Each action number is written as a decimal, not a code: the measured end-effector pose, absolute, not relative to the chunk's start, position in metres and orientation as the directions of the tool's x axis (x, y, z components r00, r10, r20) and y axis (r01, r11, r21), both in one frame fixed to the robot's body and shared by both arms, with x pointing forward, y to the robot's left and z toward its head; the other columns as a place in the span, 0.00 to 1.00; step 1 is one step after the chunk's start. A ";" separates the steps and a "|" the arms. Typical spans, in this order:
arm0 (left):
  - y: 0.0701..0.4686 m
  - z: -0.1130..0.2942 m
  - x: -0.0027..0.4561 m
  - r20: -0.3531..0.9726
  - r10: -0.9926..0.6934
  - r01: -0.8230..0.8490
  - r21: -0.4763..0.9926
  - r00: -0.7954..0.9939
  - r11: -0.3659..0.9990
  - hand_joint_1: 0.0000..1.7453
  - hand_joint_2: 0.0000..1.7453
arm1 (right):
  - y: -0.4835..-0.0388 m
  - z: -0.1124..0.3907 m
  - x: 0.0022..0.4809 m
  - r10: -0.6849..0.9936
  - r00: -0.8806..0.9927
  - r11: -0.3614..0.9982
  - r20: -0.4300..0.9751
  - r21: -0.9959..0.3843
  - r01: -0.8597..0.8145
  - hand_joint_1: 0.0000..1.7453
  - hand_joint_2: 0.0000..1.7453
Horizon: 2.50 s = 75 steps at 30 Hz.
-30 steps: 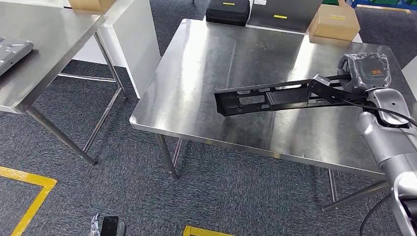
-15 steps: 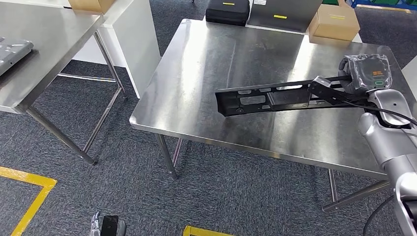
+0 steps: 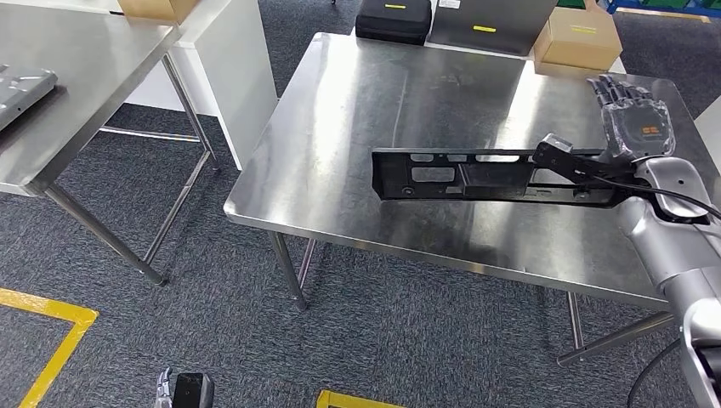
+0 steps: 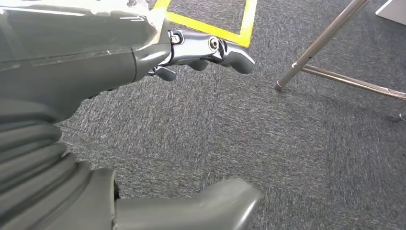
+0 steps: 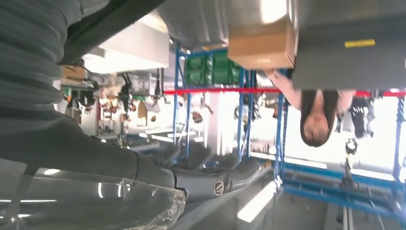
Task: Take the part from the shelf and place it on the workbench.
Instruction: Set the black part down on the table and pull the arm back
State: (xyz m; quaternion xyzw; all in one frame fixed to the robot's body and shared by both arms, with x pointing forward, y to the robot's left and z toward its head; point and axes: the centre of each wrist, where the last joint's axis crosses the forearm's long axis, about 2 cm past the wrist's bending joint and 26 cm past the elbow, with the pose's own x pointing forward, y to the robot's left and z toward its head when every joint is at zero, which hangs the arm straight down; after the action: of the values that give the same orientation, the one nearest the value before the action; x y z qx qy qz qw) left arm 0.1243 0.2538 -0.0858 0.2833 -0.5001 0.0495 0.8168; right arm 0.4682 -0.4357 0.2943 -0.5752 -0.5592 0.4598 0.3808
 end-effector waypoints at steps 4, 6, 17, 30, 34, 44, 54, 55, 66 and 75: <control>0.254 -0.086 0.123 0.844 -0.198 -0.366 0.412 0.499 0.834 0.00 0.00 | -0.438 0.294 0.468 0.995 -0.029 -0.083 -0.094 -0.961 0.263 0.00 1.00; 0.254 -0.086 0.123 0.843 -0.196 -0.366 0.412 0.501 0.834 0.00 0.00 | -0.440 0.295 0.469 0.997 -0.014 -0.077 -0.082 -0.970 0.232 0.00 1.00; 0.256 -0.088 0.118 0.836 -0.183 -0.375 0.413 0.517 0.830 0.00 0.00 | -0.457 0.324 0.479 0.989 0.119 0.103 0.087 -0.984 -0.142 0.00 1.00; 0.257 -0.090 0.114 0.831 -0.182 -0.373 0.417 0.525 0.829 0.00 0.00 | -0.481 0.355 0.477 0.976 0.203 0.089 0.071 -0.993 -0.079 0.00 1.00; 0.257 -0.090 0.113 0.831 -0.181 -0.373 0.416 0.525 0.829 0.00 0.00 | -0.492 0.365 0.474 0.971 0.228 0.104 0.077 -0.988 -0.111 0.00 1.00; 0.258 -0.090 0.114 0.833 -0.181 -0.368 0.412 0.522 0.834 0.00 0.00 | -0.516 0.363 0.463 0.920 0.317 0.321 0.230 -0.907 -0.274 0.00 1.00; 0.259 -0.090 0.111 0.830 -0.181 -0.368 0.415 0.527 0.832 0.00 0.00 | -0.538 0.342 0.450 0.900 0.383 0.312 0.208 -0.921 -0.232 0.00 0.00; 0.259 -0.091 0.110 0.829 -0.180 -0.368 0.416 0.530 0.832 0.00 0.00 | -0.541 0.342 0.448 0.898 0.391 0.302 0.202 -0.929 -0.213 0.00 0.00; 0.256 -0.092 0.102 0.822 -0.172 -0.367 0.417 0.543 0.832 0.00 0.00 | -0.591 0.314 0.407 0.878 0.443 0.135 0.179 -0.982 0.130 0.00 0.00; 0.251 -0.091 0.104 0.831 -0.164 -0.376 0.405 0.531 0.834 0.00 0.00 | -0.621 0.209 0.318 0.851 0.497 0.003 0.168 -0.949 0.315 0.00 0.00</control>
State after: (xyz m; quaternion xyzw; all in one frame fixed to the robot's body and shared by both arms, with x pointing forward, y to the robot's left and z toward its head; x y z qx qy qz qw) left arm 0.1039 0.2508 -0.0907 0.2812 -0.4798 0.0641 0.8286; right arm 0.3178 -0.6207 0.2086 -0.6636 -0.4395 0.2413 0.5552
